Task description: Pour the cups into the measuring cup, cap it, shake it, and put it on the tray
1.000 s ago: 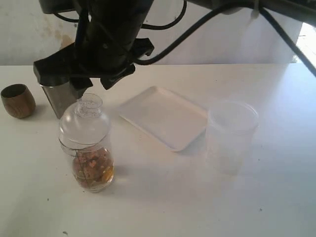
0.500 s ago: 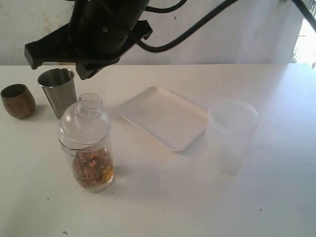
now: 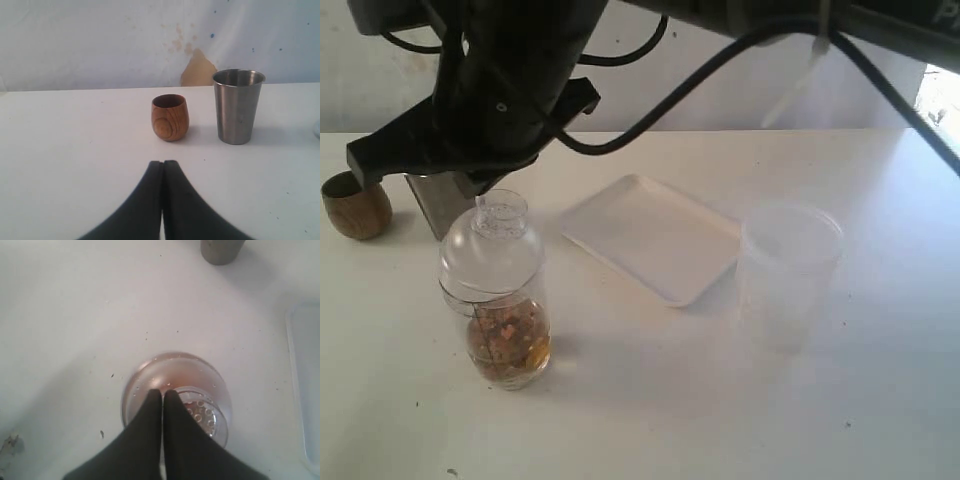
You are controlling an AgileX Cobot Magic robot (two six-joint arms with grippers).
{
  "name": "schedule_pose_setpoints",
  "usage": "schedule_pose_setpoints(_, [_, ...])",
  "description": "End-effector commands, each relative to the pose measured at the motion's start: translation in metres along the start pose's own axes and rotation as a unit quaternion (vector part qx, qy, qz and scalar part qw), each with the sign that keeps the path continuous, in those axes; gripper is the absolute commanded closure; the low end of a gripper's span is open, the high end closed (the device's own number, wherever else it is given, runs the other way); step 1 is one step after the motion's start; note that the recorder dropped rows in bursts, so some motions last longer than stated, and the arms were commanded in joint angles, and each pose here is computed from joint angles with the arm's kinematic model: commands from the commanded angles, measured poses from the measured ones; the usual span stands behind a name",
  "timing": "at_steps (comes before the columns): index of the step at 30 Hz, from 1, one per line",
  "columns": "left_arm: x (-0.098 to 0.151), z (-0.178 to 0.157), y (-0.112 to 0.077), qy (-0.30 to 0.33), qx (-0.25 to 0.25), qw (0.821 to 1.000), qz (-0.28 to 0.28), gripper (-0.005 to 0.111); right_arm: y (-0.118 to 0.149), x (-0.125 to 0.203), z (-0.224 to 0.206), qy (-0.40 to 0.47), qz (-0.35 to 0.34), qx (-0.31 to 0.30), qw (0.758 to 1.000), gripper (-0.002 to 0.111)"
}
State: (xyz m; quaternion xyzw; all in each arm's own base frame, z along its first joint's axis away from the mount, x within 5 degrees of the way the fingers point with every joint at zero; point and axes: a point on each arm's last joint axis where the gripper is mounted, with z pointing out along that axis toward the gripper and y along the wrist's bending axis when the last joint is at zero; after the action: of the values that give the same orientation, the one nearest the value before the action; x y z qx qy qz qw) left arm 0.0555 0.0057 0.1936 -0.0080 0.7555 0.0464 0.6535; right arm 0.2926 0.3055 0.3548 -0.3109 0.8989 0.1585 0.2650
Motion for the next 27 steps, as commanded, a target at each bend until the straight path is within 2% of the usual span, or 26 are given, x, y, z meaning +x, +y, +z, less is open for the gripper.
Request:
schedule_pose_setpoints(1, [0.001,0.000,0.000,0.001,0.002,1.000,-0.006,0.107,0.000,0.000,-0.001,-0.003,-0.005,0.000,1.000,0.108])
schedule_pose_setpoints(4, [0.001,0.000,0.000,0.001,0.002,1.000,-0.006,0.107,-0.001,0.001,-0.002,0.001,-0.011,0.010,1.000,0.108])
schedule_pose_setpoints(9, [0.001,0.000,0.000,0.001,0.002,1.000,-0.006,0.107,-0.012,0.008,-0.008,0.040,-0.022,0.066,0.997,0.108])
schedule_pose_setpoints(27, [0.001,0.000,0.000,0.001,0.002,1.000,-0.006,0.107,0.002,0.005,-0.001,0.019,-0.017,0.029,0.999,0.108])
